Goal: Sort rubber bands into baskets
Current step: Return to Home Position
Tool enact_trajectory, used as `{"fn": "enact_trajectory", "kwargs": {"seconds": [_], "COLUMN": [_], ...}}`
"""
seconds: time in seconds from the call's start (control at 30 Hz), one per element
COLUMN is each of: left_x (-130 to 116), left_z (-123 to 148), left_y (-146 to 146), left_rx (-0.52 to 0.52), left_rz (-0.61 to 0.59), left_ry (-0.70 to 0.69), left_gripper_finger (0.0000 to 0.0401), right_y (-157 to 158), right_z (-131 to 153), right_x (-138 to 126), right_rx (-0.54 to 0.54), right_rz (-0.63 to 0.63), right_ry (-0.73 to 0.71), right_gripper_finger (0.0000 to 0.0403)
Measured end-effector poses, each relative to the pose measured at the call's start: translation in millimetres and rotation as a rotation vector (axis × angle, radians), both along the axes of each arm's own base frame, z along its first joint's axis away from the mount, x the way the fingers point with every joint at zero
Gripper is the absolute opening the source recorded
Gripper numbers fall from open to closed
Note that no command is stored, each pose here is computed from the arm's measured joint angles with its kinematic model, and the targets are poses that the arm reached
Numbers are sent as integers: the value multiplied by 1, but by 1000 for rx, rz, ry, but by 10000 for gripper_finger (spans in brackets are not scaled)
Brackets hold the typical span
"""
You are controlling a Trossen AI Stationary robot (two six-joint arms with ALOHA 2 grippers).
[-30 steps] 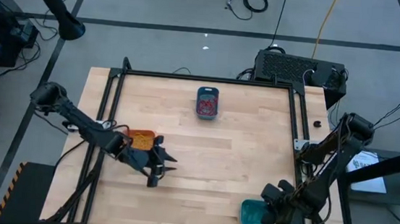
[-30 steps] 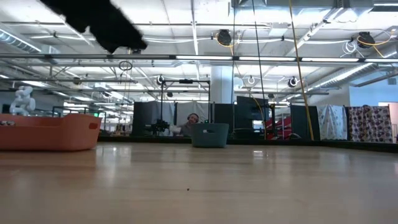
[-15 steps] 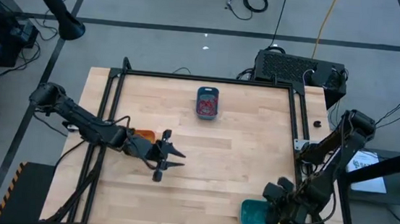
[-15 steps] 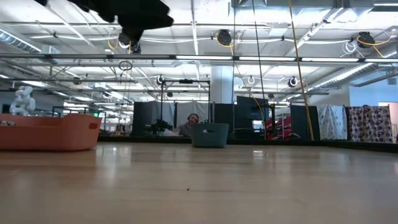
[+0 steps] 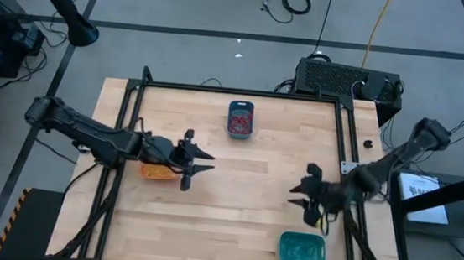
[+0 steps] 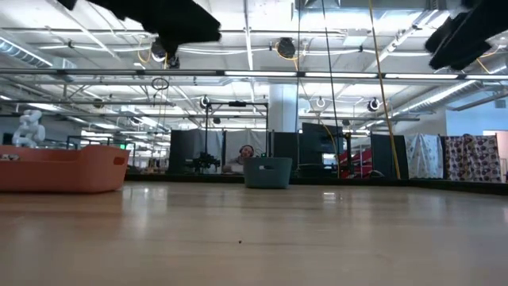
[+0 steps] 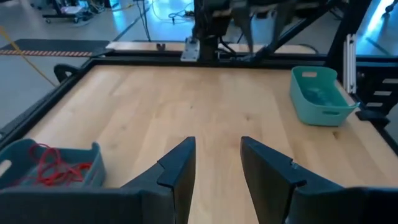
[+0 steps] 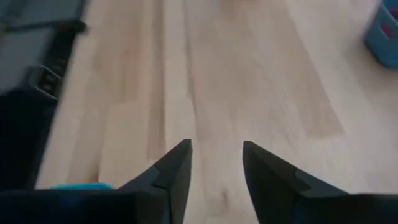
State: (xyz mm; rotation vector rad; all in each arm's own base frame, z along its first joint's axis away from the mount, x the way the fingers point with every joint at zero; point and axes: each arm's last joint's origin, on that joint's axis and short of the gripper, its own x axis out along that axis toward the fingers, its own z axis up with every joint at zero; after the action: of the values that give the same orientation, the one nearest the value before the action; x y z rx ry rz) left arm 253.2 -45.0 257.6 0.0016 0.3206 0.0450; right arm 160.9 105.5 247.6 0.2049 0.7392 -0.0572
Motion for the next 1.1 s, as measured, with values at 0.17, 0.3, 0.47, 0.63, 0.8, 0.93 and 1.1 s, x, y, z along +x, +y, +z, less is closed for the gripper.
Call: {"fn": "enact_trajectory", "kwargs": {"seconds": [0.17, 0.3, 0.47, 0.63, 0.8, 0.93, 1.1], "left_x": [-23, -46, -74, -96, -108, -116, -120], "left_z": [17, 4, -28, -56, -72, -89, -102], "left_y": [5, 13, 29, 43, 45, 46, 47], "left_rx": [-10, 12, -21, -107, -144, -143, -197], "left_rz": [-1, 75, 216, 275, 207, 227, 241], "left_ry": [-57, -82, -133, -156, -185, -202, -249], "left_gripper_finger": [134, 134, 134, 134, 134, 134, 134], "right_y": [-36, -55, -70, -79, -90, -98, -105], "right_z": [-2, 0, 4, -22, -50, -68, -82], "right_x": [-9, -20, -32, -36, -33, -34, -35], "right_rx": [31, -63, -117, -165, -179, -193, -148], "right_rz": [126, 227, 296, 342, 243, 185, 112], "right_ry": [-192, -410, -713, -757, -789, -767, -712], "right_gripper_finger": [106, 68, 8, 9, 2, 1, 1]}}
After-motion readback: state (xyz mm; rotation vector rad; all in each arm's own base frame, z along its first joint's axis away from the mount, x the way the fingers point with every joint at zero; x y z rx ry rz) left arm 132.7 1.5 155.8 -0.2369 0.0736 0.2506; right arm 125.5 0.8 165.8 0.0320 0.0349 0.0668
